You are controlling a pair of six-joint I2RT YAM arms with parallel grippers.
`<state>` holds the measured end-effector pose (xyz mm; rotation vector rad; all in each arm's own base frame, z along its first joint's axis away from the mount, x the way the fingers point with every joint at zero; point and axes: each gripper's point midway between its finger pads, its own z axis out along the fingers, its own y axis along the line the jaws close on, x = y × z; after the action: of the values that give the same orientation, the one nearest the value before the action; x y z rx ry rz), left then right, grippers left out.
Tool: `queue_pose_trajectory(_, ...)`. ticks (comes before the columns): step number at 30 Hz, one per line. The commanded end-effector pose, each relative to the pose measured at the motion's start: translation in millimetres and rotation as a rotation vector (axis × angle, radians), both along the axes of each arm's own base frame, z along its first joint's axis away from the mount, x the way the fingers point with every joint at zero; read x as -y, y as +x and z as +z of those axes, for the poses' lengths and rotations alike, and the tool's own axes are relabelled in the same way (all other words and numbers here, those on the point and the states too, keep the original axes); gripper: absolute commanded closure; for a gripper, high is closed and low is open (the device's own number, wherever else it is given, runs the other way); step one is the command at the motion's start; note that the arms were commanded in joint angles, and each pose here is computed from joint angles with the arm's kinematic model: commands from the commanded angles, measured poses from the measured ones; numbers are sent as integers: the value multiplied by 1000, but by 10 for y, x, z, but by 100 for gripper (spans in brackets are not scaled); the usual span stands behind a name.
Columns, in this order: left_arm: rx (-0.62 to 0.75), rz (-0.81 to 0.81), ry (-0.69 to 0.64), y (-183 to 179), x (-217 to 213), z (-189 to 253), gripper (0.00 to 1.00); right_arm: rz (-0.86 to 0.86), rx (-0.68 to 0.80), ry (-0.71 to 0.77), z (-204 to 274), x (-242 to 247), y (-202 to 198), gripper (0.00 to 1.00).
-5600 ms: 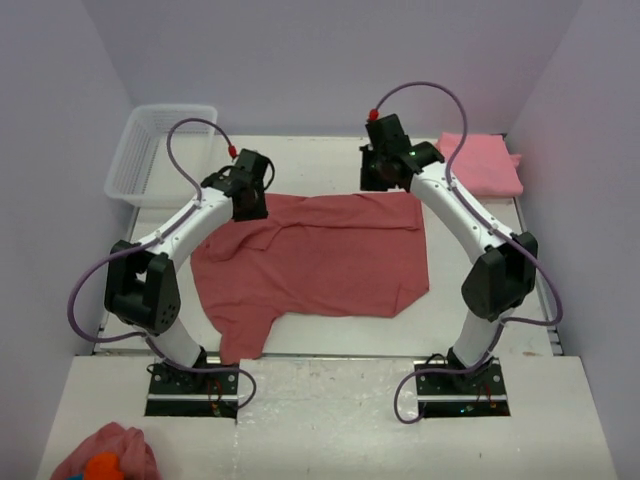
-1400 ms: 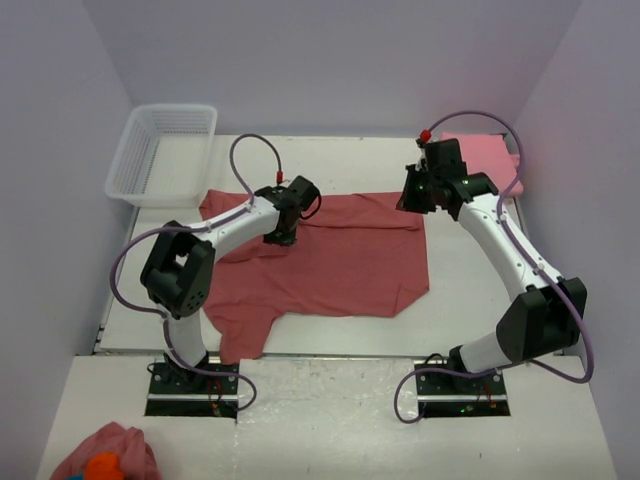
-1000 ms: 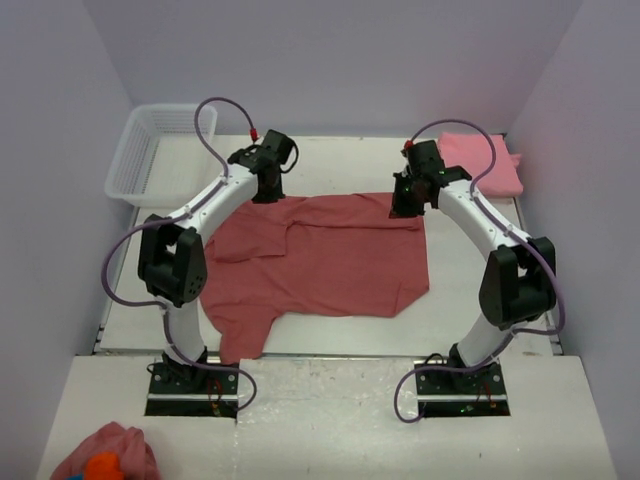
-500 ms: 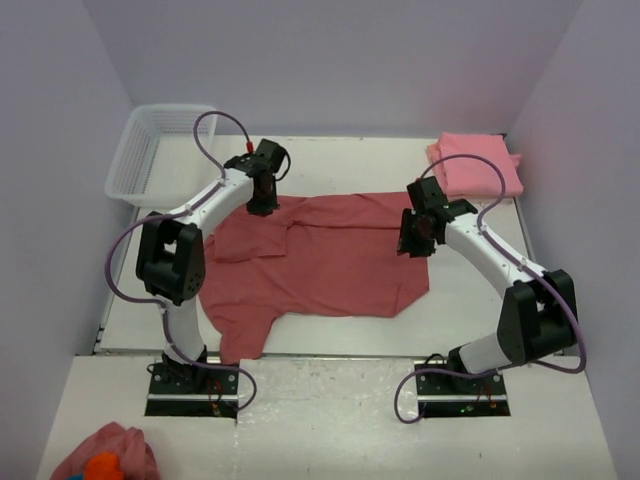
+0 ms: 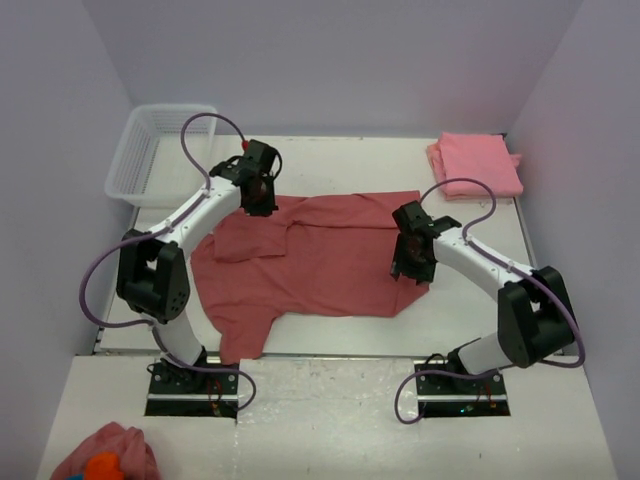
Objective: Fold and stack the t-shirts
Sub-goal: Grap the side of the flattened tshirt closest away from the robot with both arms
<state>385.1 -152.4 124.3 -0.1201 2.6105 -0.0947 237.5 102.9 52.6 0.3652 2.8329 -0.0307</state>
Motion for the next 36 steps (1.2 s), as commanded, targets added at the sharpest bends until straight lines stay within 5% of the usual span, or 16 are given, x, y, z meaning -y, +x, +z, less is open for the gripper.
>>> queue_pose_trajectory(1,60,-52,-55,-32,74,210,100,-63,6,-34,-79,17,30,46)
queue_pose_trajectory(19,105,-113,-131,-175,155,435,100,-138,-78,-129,-315,70,-21,53)
queue_pose_trajectory(36,85,-95,-108,-228,95,270,100,-163,-59,-149,-216,64,-10,85)
